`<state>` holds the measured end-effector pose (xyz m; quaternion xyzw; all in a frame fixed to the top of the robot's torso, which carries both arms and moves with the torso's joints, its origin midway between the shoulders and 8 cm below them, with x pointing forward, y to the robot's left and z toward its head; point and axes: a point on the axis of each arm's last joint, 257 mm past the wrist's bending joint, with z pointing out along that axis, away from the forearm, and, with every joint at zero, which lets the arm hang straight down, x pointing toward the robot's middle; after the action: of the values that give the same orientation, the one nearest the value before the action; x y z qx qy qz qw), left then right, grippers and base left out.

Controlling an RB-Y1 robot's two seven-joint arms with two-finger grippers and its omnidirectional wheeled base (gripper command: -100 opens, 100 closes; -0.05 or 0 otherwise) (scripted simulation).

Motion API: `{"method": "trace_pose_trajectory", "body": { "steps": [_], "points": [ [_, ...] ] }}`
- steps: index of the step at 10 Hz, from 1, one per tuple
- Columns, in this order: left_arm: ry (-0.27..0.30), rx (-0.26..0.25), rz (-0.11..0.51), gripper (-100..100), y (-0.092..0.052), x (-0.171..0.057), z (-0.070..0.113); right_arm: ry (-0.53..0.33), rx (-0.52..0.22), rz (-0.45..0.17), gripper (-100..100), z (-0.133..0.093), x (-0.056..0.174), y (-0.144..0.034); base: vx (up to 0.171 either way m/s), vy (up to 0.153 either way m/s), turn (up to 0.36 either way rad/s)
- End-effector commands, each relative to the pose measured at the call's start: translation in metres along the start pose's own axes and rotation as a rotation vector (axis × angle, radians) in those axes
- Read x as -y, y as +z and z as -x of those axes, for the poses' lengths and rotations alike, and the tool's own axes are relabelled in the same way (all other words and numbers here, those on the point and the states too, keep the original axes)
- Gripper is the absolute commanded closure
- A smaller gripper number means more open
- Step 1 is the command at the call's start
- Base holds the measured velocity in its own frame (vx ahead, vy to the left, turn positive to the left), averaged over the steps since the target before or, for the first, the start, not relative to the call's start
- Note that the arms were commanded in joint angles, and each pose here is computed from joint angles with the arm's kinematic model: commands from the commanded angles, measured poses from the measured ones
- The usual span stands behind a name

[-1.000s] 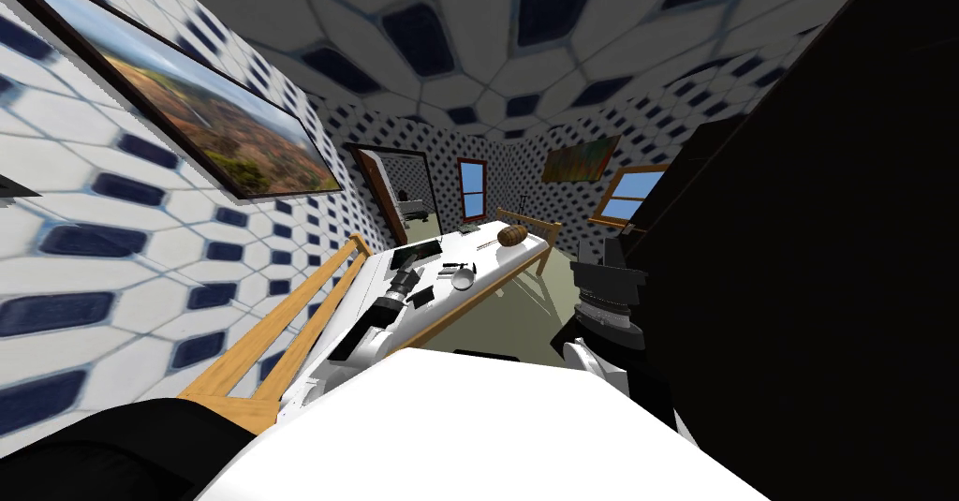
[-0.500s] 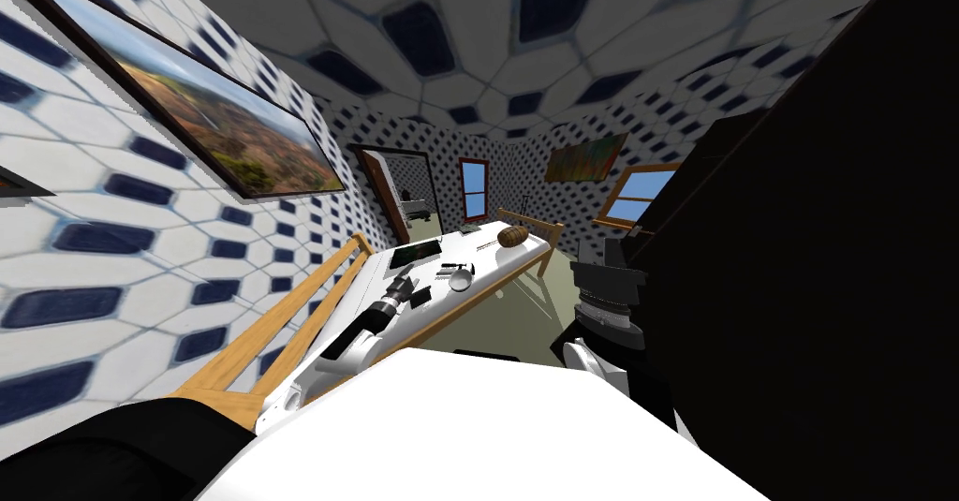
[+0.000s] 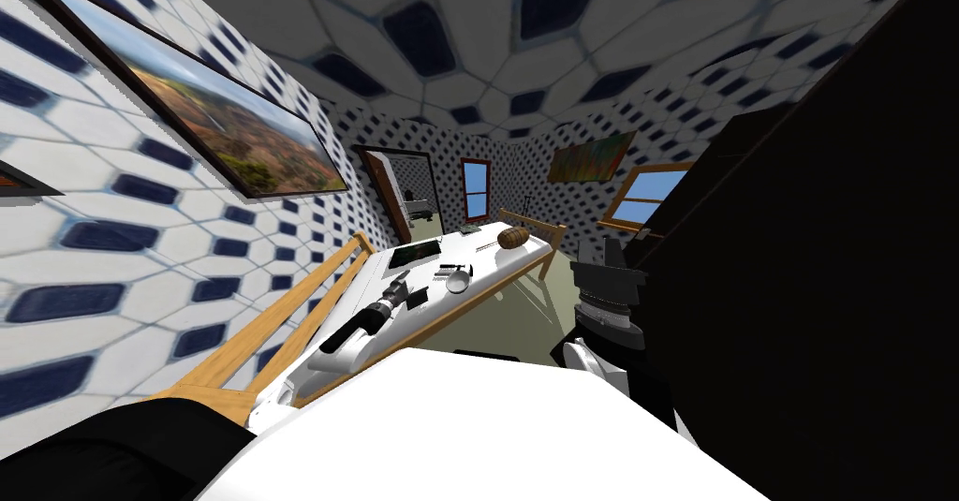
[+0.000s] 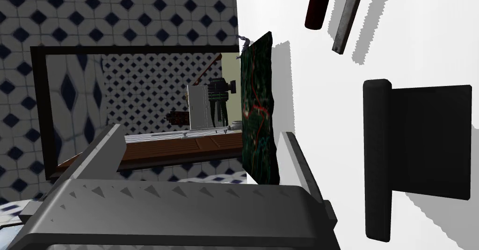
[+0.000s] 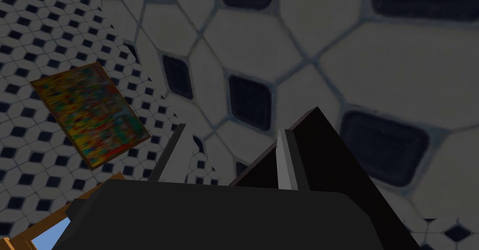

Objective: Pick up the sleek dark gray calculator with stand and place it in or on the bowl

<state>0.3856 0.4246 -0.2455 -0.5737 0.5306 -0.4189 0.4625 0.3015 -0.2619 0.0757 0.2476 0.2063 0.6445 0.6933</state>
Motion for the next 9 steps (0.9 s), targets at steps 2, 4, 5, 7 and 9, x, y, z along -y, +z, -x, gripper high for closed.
{"method": "trace_pose_trajectory", "body": {
  "steps": [2, 4, 5, 7, 9],
  "points": [
    [-0.024, 0.042, 0.1, -100, -0.002, -0.027, 0.024, 0.0, 0.0, 0.0, 0, 0.0, 0.0, 0.0, 0.045, -0.066, 0.049],
    [-0.037, 0.062, 0.141, -100, -0.003, -0.038, 0.035, 0.0, 0.0, 0.0, 0, 0.0, 0.0, 0.0, 0.065, -0.082, 0.054],
    [-0.05, 0.083, 0.18, -100, -0.004, -0.048, 0.045, 0.0, 0.0, 0.0, 0, 0.0, 0.0, 0.0, 0.045, -0.058, 0.035],
    [-0.065, 0.103, 0.218, -100, -0.005, -0.058, 0.055, 0.0, 0.0, 0.0, 0, 0.0, 0.0, 0.0, 0.037, -0.067, 0.047],
    [-0.095, 0.142, 0.281, -100, -0.008, -0.075, 0.073, 0.0, 0.0, 0.0, 0, 0.0, 0.0, 0.0, 0.056, -0.061, 0.051]
  ]
}}
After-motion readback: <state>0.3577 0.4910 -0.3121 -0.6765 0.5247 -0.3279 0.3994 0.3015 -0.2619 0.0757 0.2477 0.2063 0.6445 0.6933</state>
